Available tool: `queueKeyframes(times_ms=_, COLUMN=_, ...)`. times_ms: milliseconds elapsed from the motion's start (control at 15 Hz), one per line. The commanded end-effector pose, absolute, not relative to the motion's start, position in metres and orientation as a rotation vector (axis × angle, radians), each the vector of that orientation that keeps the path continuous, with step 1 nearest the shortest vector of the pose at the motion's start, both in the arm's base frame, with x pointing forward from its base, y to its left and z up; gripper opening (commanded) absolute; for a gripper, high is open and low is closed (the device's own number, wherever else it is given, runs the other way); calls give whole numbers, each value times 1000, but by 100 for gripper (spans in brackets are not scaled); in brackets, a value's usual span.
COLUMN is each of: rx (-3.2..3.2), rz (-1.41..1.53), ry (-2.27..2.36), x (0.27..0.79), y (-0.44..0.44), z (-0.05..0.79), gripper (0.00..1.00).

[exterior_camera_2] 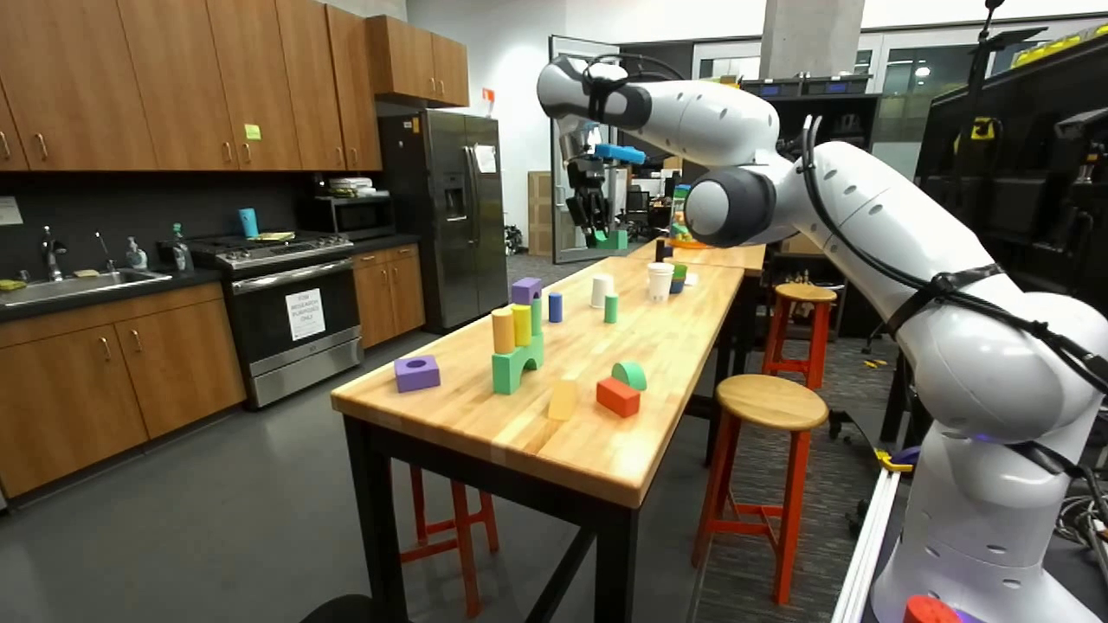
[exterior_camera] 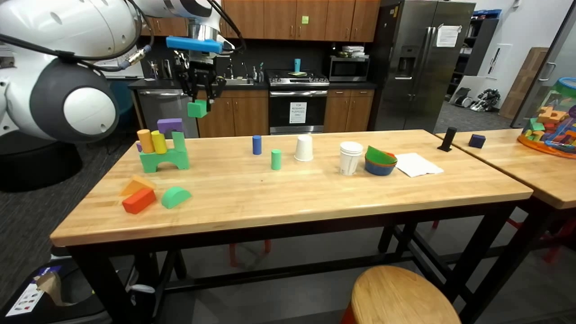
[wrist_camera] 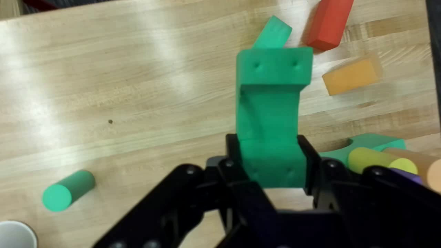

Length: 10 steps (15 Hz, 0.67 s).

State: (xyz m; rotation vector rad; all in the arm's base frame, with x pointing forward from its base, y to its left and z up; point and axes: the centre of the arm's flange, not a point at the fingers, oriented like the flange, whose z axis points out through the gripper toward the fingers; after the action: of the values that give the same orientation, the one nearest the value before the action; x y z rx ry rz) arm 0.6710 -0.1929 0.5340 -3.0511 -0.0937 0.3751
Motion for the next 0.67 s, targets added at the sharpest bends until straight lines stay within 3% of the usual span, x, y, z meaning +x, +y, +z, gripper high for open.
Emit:
queueKeyframes(times_ms=0, rx=-2994, rz=281, ry=-379, x=605, y=-151, z=532, gripper=16)
queueKeyframes(times_ms=200, rx=-2950, rz=257, ry=-627, x=603, y=-132, z=545, gripper=16)
queueKeyframes(times_ms=267, rx=-2981, rz=281, ry=-489, x=670, y=-155, z=565, gripper=41)
queueKeyframes(times_ms=600, rx=-2961, rz=265, ry=-600, x=669, y=-144, z=573, gripper=41)
